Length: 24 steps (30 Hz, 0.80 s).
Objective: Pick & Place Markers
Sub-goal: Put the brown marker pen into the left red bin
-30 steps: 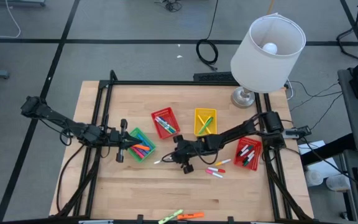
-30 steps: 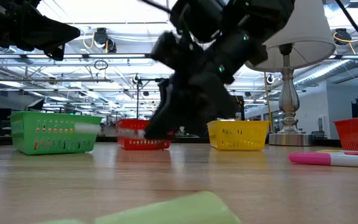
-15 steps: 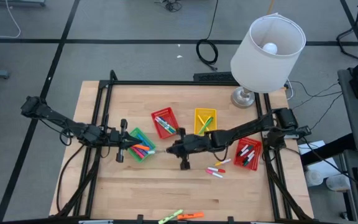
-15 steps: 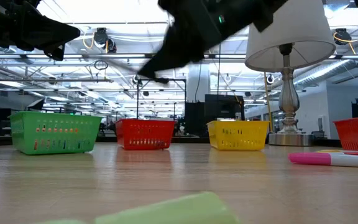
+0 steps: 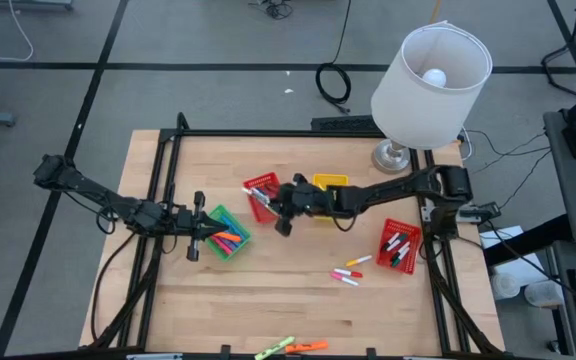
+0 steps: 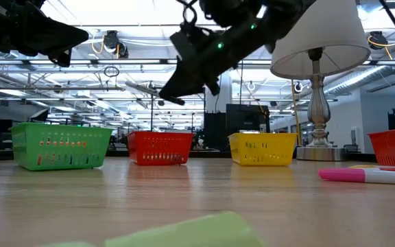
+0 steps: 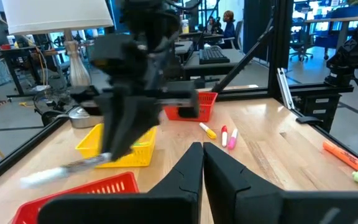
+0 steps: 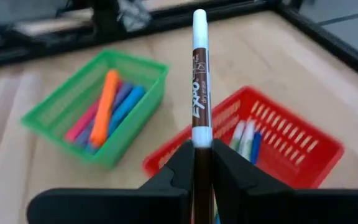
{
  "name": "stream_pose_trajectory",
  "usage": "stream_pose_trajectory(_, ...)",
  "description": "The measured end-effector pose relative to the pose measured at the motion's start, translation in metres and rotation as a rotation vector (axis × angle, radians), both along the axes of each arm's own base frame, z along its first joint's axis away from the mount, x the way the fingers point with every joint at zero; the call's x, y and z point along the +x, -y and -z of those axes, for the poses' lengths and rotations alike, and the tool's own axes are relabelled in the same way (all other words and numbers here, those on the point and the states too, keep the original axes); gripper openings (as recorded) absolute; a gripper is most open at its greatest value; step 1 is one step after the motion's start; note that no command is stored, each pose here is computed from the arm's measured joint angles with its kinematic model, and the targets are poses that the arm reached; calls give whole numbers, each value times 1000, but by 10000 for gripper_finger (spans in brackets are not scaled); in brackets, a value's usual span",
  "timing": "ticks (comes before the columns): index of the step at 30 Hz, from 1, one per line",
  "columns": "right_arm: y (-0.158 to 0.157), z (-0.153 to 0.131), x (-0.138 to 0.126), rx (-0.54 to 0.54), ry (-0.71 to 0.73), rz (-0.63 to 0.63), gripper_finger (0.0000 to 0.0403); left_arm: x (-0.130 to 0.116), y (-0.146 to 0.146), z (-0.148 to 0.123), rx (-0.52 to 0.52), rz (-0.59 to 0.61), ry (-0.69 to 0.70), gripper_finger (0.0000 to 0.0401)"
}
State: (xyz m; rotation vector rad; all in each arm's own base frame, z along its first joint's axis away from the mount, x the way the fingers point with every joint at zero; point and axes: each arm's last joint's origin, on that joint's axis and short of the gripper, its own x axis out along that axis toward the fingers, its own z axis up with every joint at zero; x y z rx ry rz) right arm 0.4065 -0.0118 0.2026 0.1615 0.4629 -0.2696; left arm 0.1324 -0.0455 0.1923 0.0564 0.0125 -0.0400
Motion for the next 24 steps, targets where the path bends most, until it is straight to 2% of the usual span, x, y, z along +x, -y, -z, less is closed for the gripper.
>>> stream_pose_trajectory(9, 23, 34, 9, 34, -48, 68, 24, 0, 0, 0, 3, 0, -1, 21)
stream_pose_trajectory(13, 25, 47, 10, 52, -81, 55, 24, 0, 0, 0, 3, 0, -1, 21)
stream_pose_trajectory(24, 26, 45, 10, 48, -74, 56, 32, 0, 0, 0, -2, 0, -1, 21)
